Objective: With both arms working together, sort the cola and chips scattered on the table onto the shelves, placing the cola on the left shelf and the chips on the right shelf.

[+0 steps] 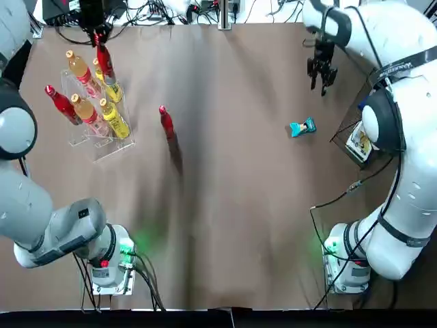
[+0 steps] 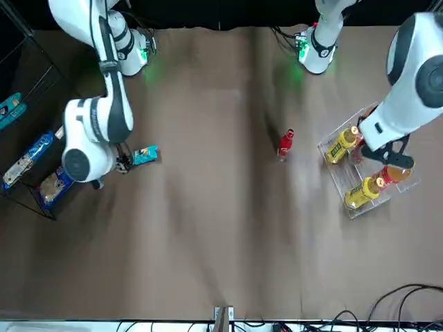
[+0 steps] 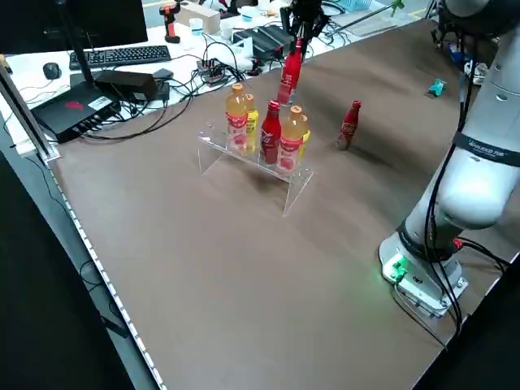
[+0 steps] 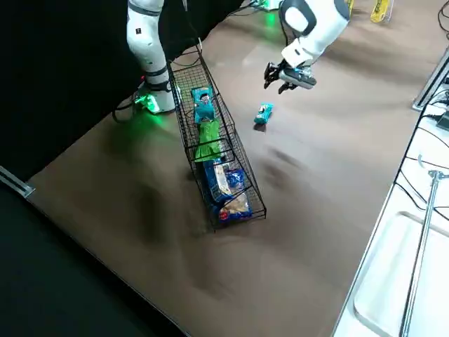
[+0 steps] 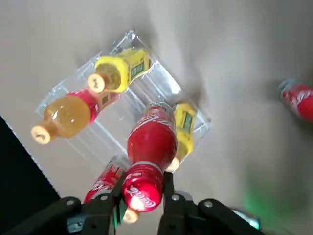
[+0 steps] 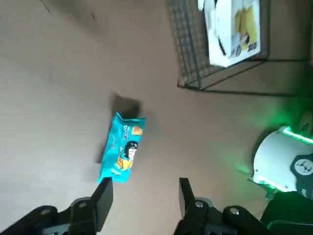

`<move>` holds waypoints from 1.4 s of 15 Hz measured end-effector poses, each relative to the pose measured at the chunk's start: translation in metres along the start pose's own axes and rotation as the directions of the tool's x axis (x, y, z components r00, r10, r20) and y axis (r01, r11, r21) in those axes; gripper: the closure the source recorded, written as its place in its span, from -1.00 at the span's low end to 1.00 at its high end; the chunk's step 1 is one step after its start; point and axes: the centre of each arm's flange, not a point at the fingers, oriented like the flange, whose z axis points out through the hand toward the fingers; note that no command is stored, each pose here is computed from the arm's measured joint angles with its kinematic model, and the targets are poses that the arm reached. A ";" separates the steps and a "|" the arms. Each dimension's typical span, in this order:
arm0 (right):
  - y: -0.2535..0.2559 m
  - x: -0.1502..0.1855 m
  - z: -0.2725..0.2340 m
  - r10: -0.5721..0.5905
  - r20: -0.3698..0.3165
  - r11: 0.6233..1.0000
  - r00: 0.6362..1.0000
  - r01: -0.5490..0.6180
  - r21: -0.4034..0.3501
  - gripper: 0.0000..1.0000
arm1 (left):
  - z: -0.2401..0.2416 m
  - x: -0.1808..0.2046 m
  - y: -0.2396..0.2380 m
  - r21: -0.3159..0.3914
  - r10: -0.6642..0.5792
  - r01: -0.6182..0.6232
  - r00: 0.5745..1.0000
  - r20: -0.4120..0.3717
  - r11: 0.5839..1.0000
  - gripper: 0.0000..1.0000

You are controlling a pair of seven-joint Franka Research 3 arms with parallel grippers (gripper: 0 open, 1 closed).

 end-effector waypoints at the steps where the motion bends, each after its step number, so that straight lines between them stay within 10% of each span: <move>1: -0.003 -0.003 0.012 0.008 0.007 1.000 1.000 -0.008 0.007 -0.26 | 0.000 -0.007 -0.010 -0.002 0.030 -0.030 0.999 0.010 1.000 0.38; 16: -0.033 -0.011 0.137 0.108 -0.080 0.993 0.991 -0.104 0.052 -0.15 | 0.037 -0.076 -0.153 -0.078 0.272 -0.269 0.962 0.023 0.960 0.38; 21: -0.041 -0.013 0.137 0.108 -0.096 0.991 0.990 -0.099 0.088 0.67 | 0.069 -0.071 -0.162 -0.073 0.267 -0.265 0.964 0.008 0.961 0.38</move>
